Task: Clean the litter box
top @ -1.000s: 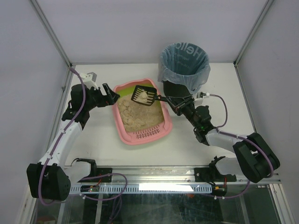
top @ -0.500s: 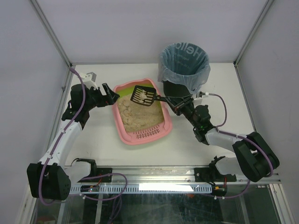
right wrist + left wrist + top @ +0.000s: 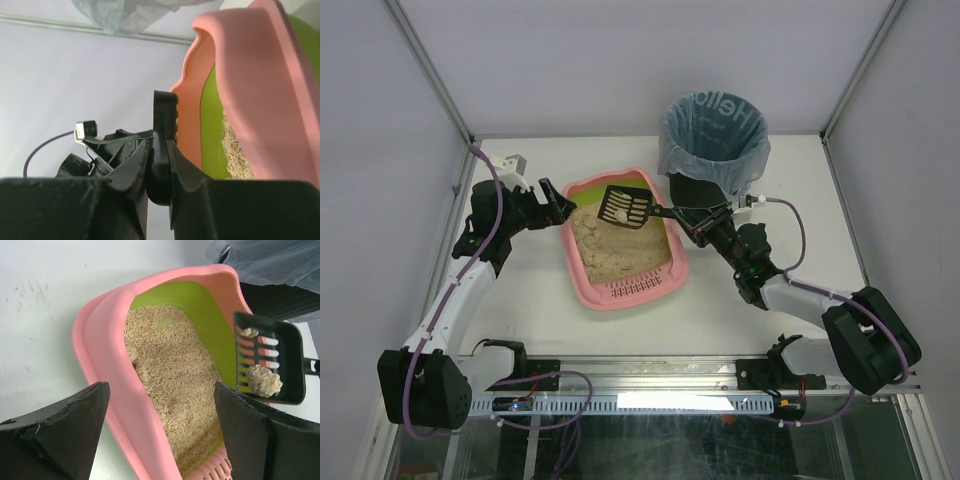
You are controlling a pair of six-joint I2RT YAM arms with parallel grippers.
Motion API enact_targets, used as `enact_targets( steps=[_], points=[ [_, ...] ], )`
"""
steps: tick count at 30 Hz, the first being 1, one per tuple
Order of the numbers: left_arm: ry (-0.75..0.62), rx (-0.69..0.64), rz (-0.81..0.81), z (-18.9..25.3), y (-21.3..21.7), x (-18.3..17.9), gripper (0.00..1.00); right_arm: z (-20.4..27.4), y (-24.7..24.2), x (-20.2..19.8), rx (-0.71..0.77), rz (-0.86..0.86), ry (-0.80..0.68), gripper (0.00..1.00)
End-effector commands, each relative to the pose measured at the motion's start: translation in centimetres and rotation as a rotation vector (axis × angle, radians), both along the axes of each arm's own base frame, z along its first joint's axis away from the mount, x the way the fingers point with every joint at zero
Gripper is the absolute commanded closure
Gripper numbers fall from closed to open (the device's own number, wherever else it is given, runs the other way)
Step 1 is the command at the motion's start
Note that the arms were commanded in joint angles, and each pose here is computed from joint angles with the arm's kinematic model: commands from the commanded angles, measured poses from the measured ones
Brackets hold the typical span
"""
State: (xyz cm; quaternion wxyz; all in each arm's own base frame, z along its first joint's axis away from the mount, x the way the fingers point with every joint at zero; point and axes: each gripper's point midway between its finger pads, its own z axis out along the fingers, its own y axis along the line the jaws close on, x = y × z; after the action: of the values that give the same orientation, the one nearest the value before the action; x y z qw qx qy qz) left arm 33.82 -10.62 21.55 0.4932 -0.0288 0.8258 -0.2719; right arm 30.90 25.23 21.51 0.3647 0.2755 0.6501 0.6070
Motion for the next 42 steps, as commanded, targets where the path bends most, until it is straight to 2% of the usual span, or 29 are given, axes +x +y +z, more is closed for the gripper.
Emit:
enact_targets(
  steps=[1, 4, 8, 12, 15, 19, 22, 26, 30, 33, 38, 41, 42],
  points=[
    [-0.055, -0.019, 0.001, 1.6, 0.1, 0.3, 0.12, 4.1, 2.2, -1.2, 0.018, 0.068, -0.123, 1.00],
    [-0.053, -0.025, -0.013, 1.8, -0.1, 0.5, 0.12, 2.8, -1.3, 0.2, 0.053, -0.052, -0.060, 1.00],
    [-0.049, -0.022, -0.002, 1.5, 0.1, 0.4, 0.12, 4.4, 2.5, -1.3, 0.005, 0.082, -0.119, 1.00],
    [-0.049, -0.024, -0.012, 1.7, -0.1, 0.5, 0.12, 3.2, -0.9, 0.2, 0.052, -0.040, -0.058, 1.00],
    [-0.048, -0.021, 0.002, 1.5, 0.1, 0.3, 0.11, 4.4, 2.6, -1.4, 0.009, 0.092, -0.106, 1.00],
    [-0.044, -0.027, -0.014, 1.6, -0.1, 0.5, 0.12, 3.2, -1.3, 0.2, 0.054, -0.053, -0.041, 1.00],
    [-0.040, -0.024, -0.005, 1.3, 0.0, 0.4, 0.12, 4.4, 2.0, -1.4, 0.013, 0.071, -0.091, 1.00],
    [-0.040, -0.029, -0.016, 1.5, -0.1, 0.6, 0.12, 2.8, -1.5, 0.0, 0.071, -0.055, -0.026, 1.00],
    [-0.038, -0.025, -0.001, 1.3, 0.1, 0.5, 0.12, 4.7, 2.0, -1.5, 0.031, 0.080, -0.091, 1.00],
    [-0.038, -0.028, -0.011, 1.5, 0.0, 0.6, 0.12, 3.9, -1.8, 0.0, 0.075, -0.056, -0.038, 1.00],
    [-0.036, -0.027, -0.004, 1.3, 0.1, 0.6, 0.12, 5.7, 1.7, -1.2, 0.022, 0.070, -0.092, 1.00],
    [-0.032, -0.029, -0.011, 1.4, 0.0, 0.7, 0.12, 3.9, -1.6, 0.1, 0.078, -0.044, -0.017, 1.00],
    [-0.033, -0.029, -0.008, 1.3, 0.0, 0.7, 0.12, 4.5, -1.4, -0.1, 0.087, -0.029, -0.031, 1.00]
  ],
)
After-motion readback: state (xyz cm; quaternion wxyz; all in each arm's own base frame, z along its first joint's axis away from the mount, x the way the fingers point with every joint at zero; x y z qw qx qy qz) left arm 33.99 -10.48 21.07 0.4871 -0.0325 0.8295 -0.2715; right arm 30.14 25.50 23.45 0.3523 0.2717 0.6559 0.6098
